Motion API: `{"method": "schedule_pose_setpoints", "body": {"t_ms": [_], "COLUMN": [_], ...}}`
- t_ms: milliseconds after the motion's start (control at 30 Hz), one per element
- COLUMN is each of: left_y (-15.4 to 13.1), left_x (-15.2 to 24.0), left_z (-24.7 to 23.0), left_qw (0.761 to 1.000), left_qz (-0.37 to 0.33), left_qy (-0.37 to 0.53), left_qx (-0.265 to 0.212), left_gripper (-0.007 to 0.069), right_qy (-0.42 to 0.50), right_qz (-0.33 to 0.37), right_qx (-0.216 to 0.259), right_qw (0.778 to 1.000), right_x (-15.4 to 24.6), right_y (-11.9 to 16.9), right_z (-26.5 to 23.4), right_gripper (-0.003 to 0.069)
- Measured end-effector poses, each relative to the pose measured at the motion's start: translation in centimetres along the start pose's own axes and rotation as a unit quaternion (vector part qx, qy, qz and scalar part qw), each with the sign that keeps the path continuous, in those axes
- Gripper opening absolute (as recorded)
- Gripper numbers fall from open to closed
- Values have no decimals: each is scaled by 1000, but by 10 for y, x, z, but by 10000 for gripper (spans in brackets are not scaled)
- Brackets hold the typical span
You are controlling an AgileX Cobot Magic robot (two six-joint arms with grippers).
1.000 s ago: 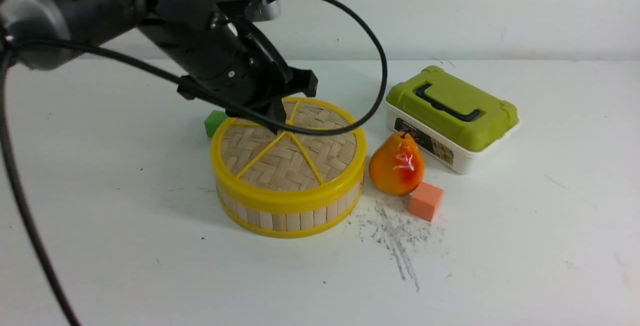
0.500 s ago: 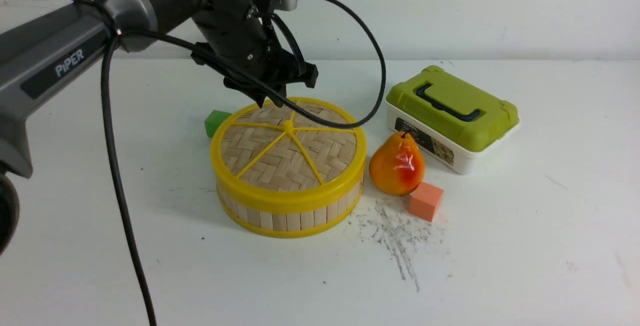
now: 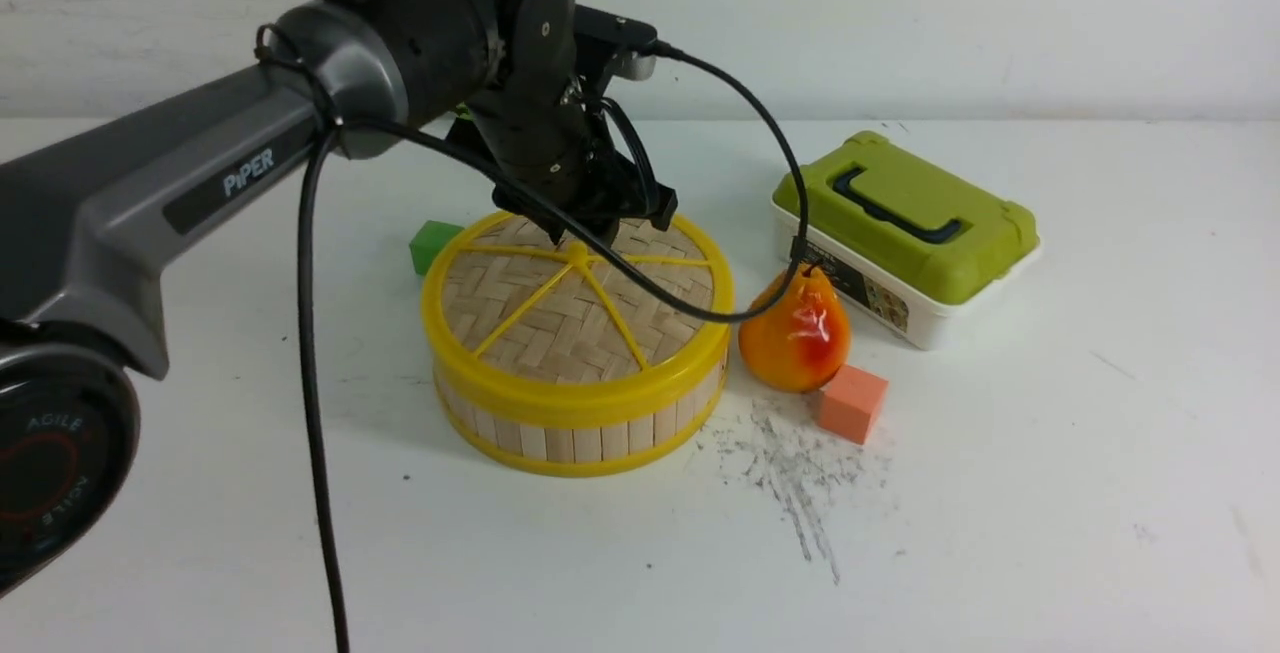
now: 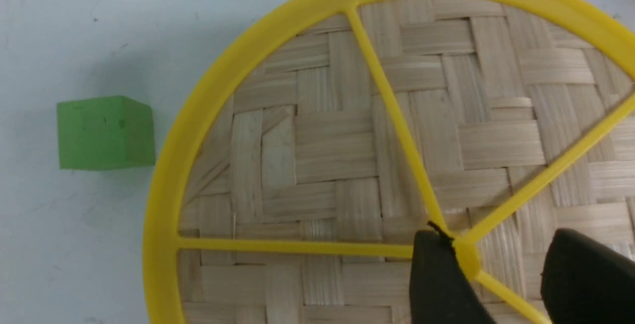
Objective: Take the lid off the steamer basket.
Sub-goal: Use the left arm to lift the lid of the steamer
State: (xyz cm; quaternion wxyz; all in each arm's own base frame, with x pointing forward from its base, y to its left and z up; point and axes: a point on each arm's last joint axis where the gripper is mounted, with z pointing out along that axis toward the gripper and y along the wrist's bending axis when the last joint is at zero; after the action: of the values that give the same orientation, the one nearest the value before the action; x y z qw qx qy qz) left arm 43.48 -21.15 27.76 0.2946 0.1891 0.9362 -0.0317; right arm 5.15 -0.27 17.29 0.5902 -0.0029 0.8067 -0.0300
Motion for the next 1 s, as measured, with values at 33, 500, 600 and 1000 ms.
{"method": "schedule_pose_setpoints", "body": {"t_ms": [33, 500, 600, 1000], "left_y": [0, 2, 2, 3], "left_x": [0, 2, 2, 1], "left_z": [1, 9, 9, 7], "left_qw": [1000, 999, 999, 999], "left_qz": [-2, -45, -45, -44], "left_qy": [1, 4, 5, 5], "left_qx": [-1, -15, -15, -17], "left_gripper": [284, 106, 85, 114], "right_qy": [0, 0, 0, 0], "right_qz": [0, 0, 0, 0], "right_qx": [0, 0, 0, 0], "right_qw": [1000, 1000, 1000, 1000], "right_x": [0, 0, 0, 0], "right_y": [0, 0, 0, 0], "right_z": [0, 0, 0, 0], "right_gripper": [239, 239, 239, 239]}}
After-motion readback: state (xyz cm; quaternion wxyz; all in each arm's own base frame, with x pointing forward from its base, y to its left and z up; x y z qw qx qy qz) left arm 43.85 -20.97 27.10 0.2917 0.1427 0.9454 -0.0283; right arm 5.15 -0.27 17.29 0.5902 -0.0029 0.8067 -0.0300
